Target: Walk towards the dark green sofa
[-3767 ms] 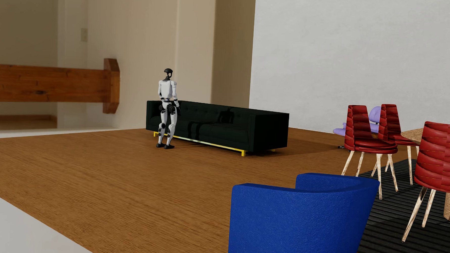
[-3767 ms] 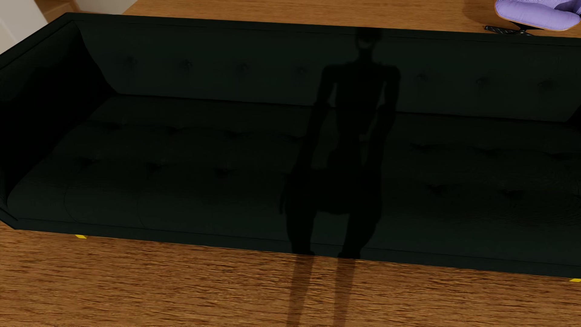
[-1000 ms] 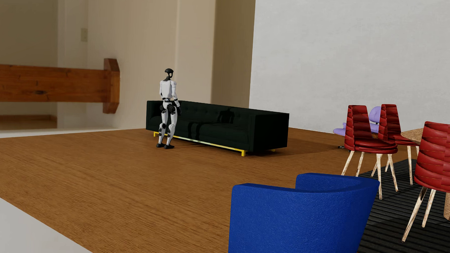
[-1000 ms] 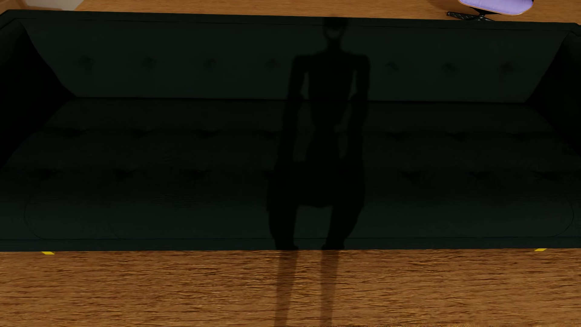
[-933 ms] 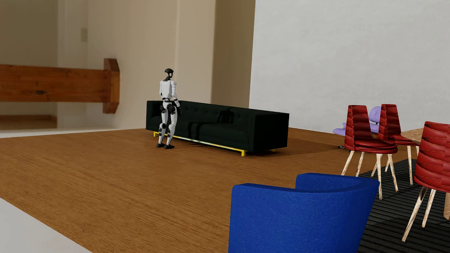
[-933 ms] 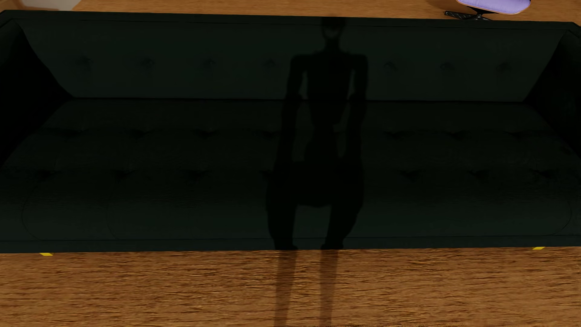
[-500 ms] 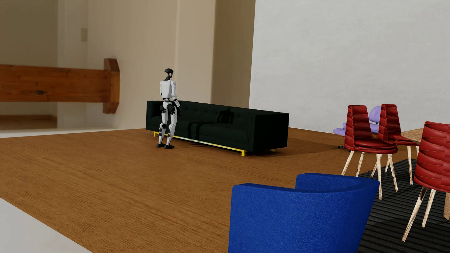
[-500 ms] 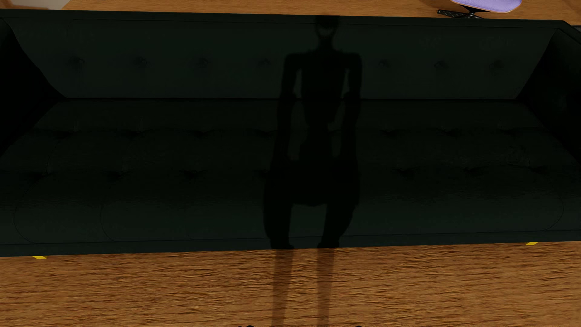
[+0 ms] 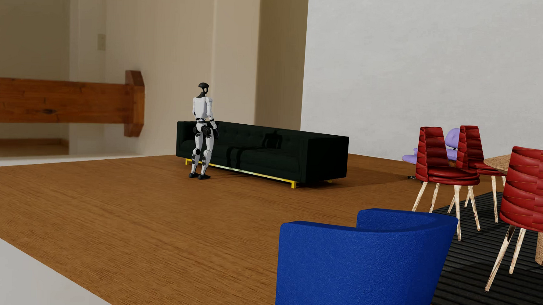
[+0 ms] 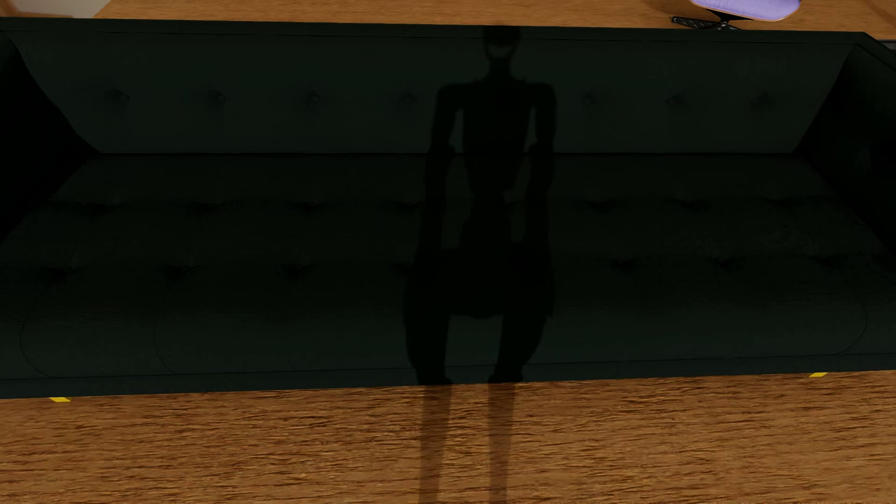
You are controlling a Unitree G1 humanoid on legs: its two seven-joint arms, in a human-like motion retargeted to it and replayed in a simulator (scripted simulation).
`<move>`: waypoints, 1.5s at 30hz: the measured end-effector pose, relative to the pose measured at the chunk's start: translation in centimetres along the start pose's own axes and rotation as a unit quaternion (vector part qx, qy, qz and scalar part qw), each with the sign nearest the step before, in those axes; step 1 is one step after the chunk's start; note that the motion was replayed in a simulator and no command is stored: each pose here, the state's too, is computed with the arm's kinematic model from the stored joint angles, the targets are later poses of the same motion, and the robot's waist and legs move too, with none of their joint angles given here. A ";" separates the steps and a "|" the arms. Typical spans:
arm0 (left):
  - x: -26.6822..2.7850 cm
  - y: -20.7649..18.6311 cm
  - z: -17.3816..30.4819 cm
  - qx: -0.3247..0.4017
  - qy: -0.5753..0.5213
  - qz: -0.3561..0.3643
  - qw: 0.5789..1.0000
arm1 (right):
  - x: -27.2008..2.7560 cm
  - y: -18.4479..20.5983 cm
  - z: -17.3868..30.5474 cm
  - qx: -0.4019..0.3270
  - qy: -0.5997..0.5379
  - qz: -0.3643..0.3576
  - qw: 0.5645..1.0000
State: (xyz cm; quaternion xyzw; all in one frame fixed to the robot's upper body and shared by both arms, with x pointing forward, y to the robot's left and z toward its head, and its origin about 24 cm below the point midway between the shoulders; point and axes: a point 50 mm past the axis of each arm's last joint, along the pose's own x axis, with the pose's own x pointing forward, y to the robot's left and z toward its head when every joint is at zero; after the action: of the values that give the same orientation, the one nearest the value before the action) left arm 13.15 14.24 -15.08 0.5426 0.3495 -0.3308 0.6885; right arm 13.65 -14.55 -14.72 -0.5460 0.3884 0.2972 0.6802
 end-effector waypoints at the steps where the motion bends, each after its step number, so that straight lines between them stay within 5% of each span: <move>1: 0.0 0.0 0.0 0.000 0.000 0.000 1.000 | 0.0 0.0 0.0 0.001 0.001 0.000 1.000; 45: 0.1 0.0 0.5 -0.012 -0.004 0.002 1.000 | 0.0 0.1 -0.2 0.012 0.007 0.006 1.000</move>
State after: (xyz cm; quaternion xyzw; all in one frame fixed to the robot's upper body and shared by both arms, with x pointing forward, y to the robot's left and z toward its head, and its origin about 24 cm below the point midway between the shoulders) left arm 13.27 13.77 -15.03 0.5335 0.3497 -0.3277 0.6969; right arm 13.53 -14.75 -14.79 -0.5376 0.3998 0.2927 0.6822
